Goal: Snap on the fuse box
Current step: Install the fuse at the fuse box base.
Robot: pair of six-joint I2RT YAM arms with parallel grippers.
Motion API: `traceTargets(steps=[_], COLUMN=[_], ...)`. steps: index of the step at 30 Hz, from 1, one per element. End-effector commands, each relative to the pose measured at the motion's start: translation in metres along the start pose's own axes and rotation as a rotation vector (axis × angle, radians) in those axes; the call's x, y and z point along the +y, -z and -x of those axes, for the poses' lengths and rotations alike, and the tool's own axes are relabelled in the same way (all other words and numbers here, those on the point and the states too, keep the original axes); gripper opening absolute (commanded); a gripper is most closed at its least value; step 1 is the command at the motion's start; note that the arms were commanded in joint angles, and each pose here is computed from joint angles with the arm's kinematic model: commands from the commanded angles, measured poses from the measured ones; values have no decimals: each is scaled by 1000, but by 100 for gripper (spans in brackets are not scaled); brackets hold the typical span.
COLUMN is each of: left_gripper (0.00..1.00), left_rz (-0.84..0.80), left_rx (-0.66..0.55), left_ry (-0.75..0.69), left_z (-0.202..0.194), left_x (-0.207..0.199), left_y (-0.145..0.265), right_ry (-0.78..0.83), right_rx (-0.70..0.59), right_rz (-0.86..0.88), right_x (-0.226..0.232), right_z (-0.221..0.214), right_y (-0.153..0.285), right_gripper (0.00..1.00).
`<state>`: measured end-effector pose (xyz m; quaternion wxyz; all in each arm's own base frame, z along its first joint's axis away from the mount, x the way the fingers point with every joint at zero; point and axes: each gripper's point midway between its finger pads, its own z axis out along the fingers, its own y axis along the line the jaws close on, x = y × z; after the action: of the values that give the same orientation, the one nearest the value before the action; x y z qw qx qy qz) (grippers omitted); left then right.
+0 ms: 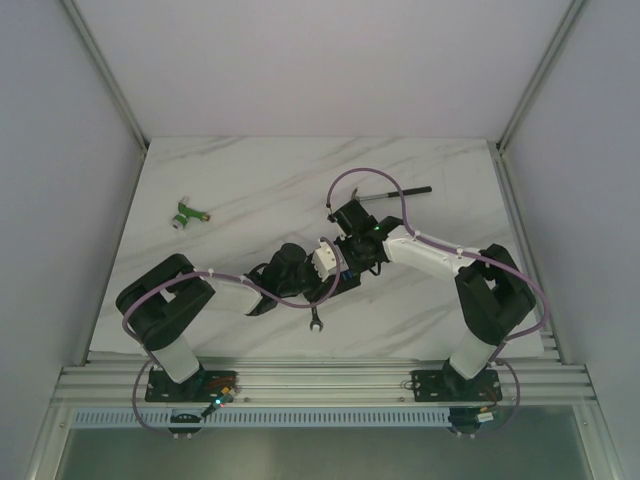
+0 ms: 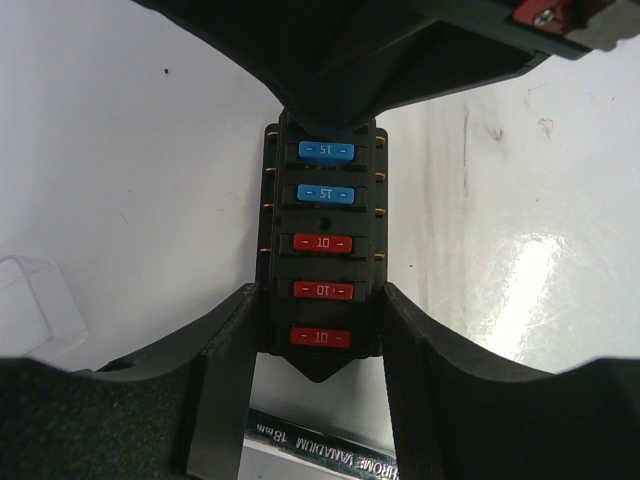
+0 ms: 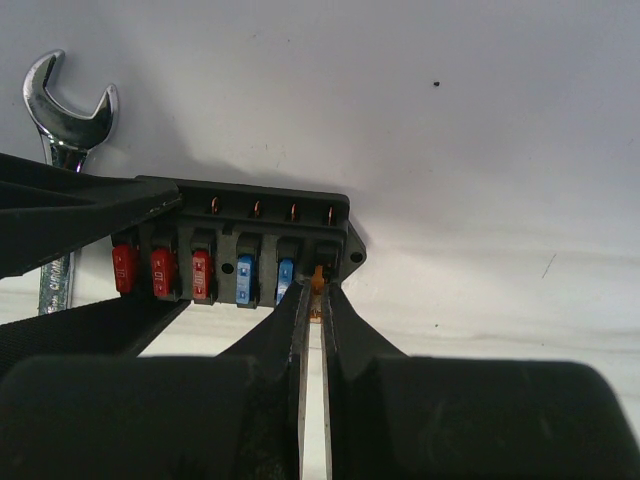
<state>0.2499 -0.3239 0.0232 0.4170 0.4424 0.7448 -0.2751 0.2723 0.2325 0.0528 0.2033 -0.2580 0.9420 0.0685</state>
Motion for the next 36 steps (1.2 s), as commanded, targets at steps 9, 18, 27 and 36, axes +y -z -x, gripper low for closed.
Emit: traceTargets(steps=[9,18,27,36], left_gripper=[50,50,50,50], left_rz=[-21,-24,-26,-26], left_rx=[91,91,97,97], left_ry=[22,22,23,23], left_z=[-28,-28,-29,-29], left_x=[-6,-7,-7,-7], left_y=[3,3,2,2], right_ry=[3,6,16,26], right_rx=[-33,3,41,114], right_rz=[-30,-19,5,-44], right_x=[-8,-8,-4,-16], right_z=[7,-2,-12,-33], right_y=[12,2,-11,-18], right_gripper=[0,0,0,0])
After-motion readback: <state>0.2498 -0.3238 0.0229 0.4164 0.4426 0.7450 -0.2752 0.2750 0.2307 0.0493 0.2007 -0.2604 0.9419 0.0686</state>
